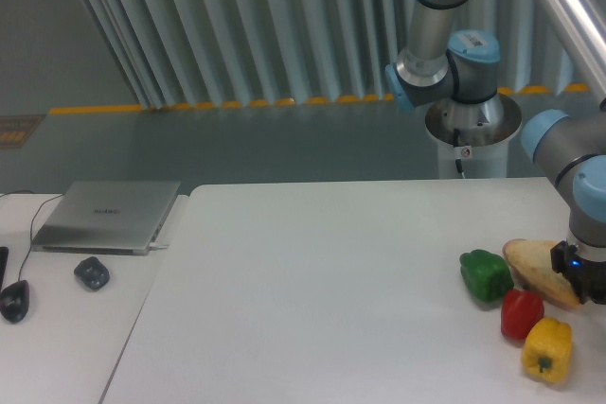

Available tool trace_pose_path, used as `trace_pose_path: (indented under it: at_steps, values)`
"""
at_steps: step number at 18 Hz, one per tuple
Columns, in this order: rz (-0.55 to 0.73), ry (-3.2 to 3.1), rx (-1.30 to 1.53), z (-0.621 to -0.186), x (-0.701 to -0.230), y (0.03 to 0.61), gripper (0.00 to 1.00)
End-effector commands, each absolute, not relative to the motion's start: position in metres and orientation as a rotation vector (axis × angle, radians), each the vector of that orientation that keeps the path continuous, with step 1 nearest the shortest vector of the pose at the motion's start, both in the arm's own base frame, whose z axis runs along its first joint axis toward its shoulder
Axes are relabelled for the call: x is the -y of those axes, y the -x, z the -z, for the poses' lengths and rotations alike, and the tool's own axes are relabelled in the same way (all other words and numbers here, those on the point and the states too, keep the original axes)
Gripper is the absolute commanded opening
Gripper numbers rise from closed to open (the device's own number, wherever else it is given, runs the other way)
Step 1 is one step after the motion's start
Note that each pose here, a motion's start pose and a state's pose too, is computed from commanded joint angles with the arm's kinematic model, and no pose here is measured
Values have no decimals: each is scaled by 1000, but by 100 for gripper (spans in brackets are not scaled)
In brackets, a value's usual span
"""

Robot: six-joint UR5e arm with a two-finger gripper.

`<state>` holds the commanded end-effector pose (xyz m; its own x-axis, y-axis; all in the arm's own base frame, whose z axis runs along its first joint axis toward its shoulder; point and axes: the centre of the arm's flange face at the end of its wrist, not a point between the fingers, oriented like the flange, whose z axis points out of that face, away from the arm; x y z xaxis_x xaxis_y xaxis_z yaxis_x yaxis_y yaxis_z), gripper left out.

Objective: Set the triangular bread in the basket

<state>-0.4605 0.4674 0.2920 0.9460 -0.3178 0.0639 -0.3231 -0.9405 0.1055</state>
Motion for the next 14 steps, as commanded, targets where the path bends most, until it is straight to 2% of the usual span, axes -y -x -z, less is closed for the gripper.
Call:
trace_pose_path:
  at_steps: [5,9,13,14]
  values:
    - [-83,-2987,496,-327,-467,469,0]
    - [-35,-3074,490,-363,-469,476,0]
    - [-41,-3081,496,-368,-469,472,0]
    - [-49,-3083,537,-370,-466,468,8]
